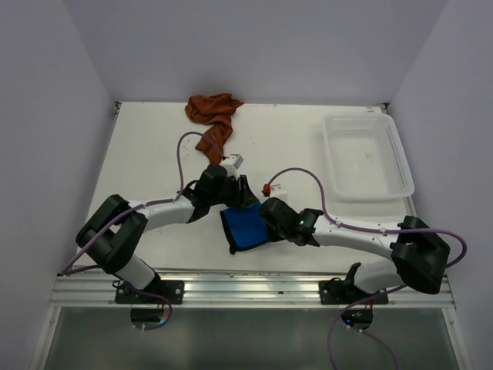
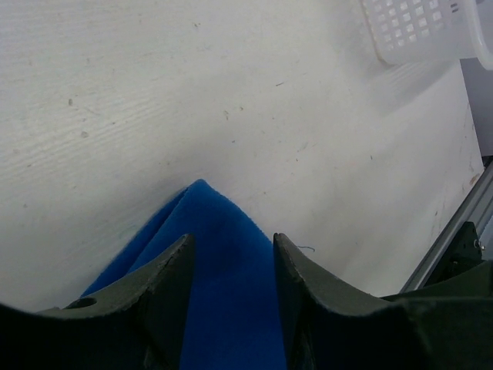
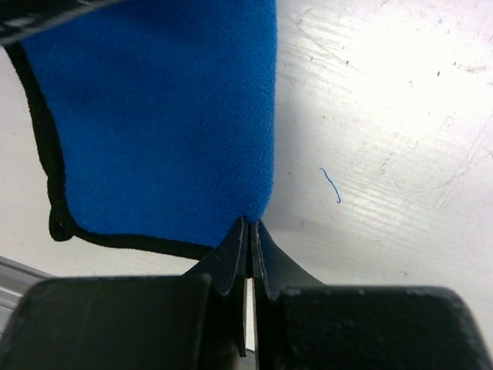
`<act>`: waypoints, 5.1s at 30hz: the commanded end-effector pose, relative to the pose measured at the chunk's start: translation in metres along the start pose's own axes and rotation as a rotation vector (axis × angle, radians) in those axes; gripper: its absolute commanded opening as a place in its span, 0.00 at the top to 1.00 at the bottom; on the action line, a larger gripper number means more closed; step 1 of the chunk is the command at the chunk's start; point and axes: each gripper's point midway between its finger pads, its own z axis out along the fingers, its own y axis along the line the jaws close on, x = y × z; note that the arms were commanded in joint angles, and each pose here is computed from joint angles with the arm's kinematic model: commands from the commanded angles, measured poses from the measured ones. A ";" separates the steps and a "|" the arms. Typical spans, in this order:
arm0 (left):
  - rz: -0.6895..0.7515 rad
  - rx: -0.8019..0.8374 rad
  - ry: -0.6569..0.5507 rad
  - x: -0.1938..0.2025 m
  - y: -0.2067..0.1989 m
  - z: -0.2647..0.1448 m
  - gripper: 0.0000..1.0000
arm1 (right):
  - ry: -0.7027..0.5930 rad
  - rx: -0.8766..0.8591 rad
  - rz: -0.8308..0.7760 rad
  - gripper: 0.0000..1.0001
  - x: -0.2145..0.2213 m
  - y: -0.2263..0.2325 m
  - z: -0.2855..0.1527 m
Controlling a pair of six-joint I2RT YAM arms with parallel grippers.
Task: Roll the towels
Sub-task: Fold the towel, then roll the towel
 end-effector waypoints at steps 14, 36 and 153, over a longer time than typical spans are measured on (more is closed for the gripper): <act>0.103 -0.122 0.087 -0.012 -0.014 0.030 0.47 | -0.090 0.035 -0.072 1.00 -0.013 -0.003 -0.001; 0.035 -0.227 0.117 -0.004 -0.018 0.041 0.43 | -0.094 0.017 -0.044 1.00 0.004 -0.007 0.016; -0.288 -0.137 -0.216 -0.004 -0.016 0.035 1.00 | -0.124 -0.006 -0.358 1.00 0.009 0.011 -0.037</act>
